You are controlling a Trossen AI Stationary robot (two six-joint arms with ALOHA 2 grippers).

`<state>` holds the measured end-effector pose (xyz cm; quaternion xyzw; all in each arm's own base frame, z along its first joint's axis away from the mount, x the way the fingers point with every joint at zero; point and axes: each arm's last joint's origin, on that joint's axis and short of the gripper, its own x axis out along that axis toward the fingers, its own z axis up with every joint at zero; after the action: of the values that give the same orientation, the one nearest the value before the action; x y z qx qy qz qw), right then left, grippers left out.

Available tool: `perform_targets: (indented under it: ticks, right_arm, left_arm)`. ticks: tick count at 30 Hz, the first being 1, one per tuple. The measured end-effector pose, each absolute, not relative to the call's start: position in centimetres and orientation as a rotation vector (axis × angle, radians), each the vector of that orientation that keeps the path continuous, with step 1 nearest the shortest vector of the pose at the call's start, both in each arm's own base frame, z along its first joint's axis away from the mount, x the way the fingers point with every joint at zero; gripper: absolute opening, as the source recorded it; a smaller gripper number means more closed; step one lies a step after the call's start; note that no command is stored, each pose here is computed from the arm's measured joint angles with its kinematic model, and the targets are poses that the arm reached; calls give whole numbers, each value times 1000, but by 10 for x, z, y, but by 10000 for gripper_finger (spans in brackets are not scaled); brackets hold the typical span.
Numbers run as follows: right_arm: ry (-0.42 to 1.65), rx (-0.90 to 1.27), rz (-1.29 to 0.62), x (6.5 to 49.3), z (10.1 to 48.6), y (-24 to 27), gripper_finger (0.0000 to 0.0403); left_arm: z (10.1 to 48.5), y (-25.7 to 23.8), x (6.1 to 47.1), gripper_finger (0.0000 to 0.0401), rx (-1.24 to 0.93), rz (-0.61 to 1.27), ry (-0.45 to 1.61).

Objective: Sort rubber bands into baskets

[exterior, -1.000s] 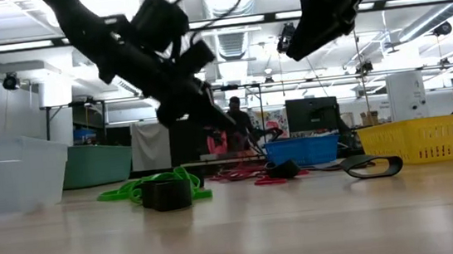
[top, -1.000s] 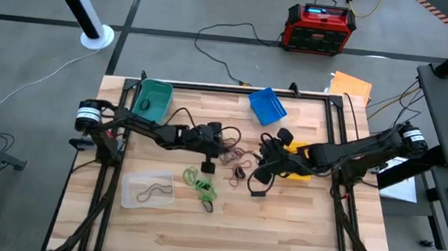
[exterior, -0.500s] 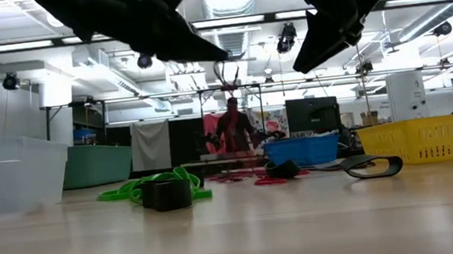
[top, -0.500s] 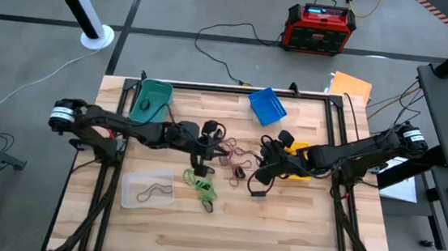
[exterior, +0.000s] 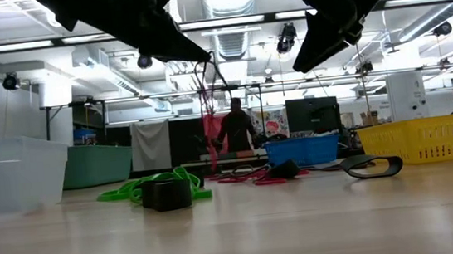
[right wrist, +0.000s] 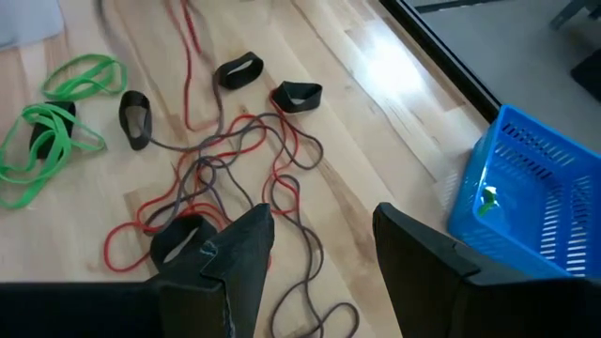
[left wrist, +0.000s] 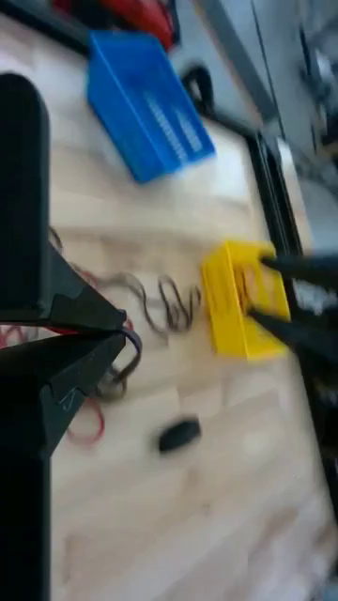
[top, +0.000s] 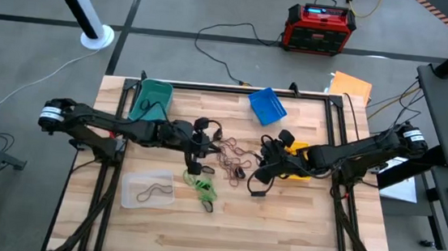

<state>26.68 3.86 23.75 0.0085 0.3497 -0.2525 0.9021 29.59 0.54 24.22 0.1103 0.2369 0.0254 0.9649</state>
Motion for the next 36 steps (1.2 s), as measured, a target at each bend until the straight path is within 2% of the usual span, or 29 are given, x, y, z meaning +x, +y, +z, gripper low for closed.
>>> perform_targets:
  ticks: [3, 4, 8, 13, 19, 26, 36]
  right_arm:
    - [724, 17, -523, 267, 236, 39, 180]
    - [723, 17, -523, 266, 236, 39, 180]
    - [722, 18, -522, 266, 234, 38, 180]
    - [725, 16, -523, 265, 231, 38, 180]
    - [712, 22, -525, 267, 232, 38, 180]
    - [598, -11, -527, 279, 243, 23, 180]
    - [478, -96, -560, 290, 258, -21, 180]
  left_arm:
    - [247, 11, 296, 0, 189, 258, 447]
    - [247, 12, 297, 0, 163, 273, 438]
    - [235, 3, 301, 0, 126, 39, 516]
    - [230, 8, 294, 0, 133, 155, 610]
    - [229, 1, 291, 0, 98, -12, 633]
    - [224, 3, 294, 0, 167, 81, 646]
    - [221, 20, 293, 0, 326, 95, 663]
